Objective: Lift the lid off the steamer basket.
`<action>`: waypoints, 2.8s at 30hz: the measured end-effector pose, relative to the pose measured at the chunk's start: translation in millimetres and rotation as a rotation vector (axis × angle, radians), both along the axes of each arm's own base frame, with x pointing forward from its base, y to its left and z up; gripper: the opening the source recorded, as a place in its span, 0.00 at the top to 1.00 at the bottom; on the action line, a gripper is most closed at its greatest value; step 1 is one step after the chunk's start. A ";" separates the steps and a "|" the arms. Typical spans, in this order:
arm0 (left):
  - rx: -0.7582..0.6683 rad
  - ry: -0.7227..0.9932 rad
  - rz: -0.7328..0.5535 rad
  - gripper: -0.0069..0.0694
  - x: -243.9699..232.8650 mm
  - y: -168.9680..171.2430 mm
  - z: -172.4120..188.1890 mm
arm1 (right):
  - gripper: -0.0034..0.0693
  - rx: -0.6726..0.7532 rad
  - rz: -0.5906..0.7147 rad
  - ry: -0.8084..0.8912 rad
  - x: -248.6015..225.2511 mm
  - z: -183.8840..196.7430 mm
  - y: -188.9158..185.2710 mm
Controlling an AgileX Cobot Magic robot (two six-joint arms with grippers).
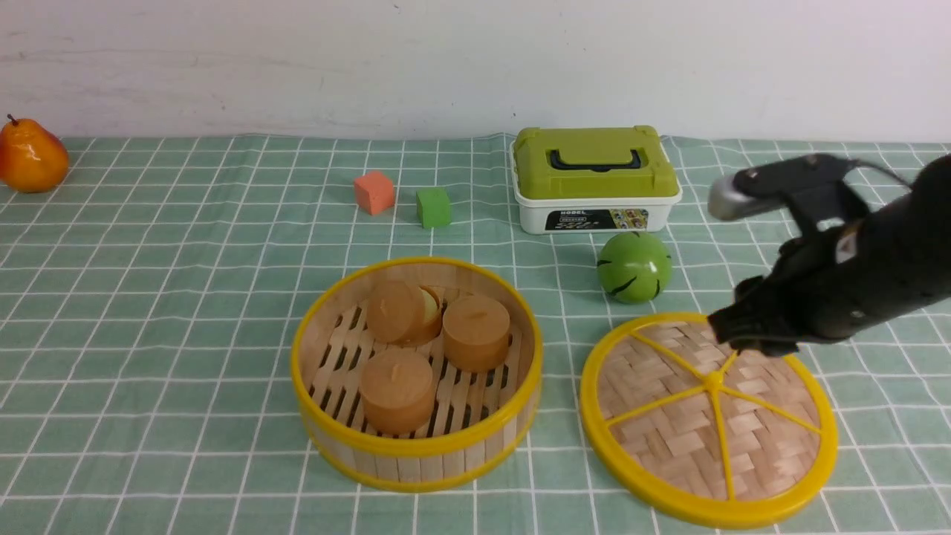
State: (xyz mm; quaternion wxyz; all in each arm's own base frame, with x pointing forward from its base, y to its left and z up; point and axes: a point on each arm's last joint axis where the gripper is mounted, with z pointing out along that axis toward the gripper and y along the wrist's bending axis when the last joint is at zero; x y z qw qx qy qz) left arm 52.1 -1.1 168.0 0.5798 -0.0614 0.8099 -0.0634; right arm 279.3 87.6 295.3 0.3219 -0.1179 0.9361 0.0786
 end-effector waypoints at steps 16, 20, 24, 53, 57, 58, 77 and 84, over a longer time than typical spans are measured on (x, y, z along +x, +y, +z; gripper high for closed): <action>0.000 0.000 0.000 0.60 0.0 0.0 0.0 | 0.98 0.232 -0.049 -0.438 -208.2 42.9 -60.4; 0.000 0.000 0.000 0.60 0.0 0.0 0.0 | 0.98 0.225 -0.073 -0.510 -224.2 38.3 -68.5; 0.000 0.000 0.000 0.60 0.0 0.0 0.0 | 0.98 0.189 -0.078 -0.537 -226.8 38.2 -72.0; 0.000 0.000 0.000 0.60 0.0 0.0 0.0 | 0.97 0.116 -0.212 -0.813 -223.8 -67.5 -81.6; 0.000 0.000 0.000 0.60 0.0 0.0 0.0 | 0.97 0.074 -0.302 -0.810 -224.3 -94.4 -87.0; 0.000 0.000 0.000 0.60 0.0 0.0 0.0 | 0.97 0.070 -0.309 -0.805 -224.1 -97.2 -87.4; 0.000 0.000 0.000 0.60 0.0 0.0 0.0 | 0.98 0.058 -0.385 -0.602 -226.8 -121.9 -90.9; 0.000 0.000 0.000 0.60 0.0 0.0 0.0 | 0.98 0.057 -0.385 -0.600 -226.8 -122.1 -90.9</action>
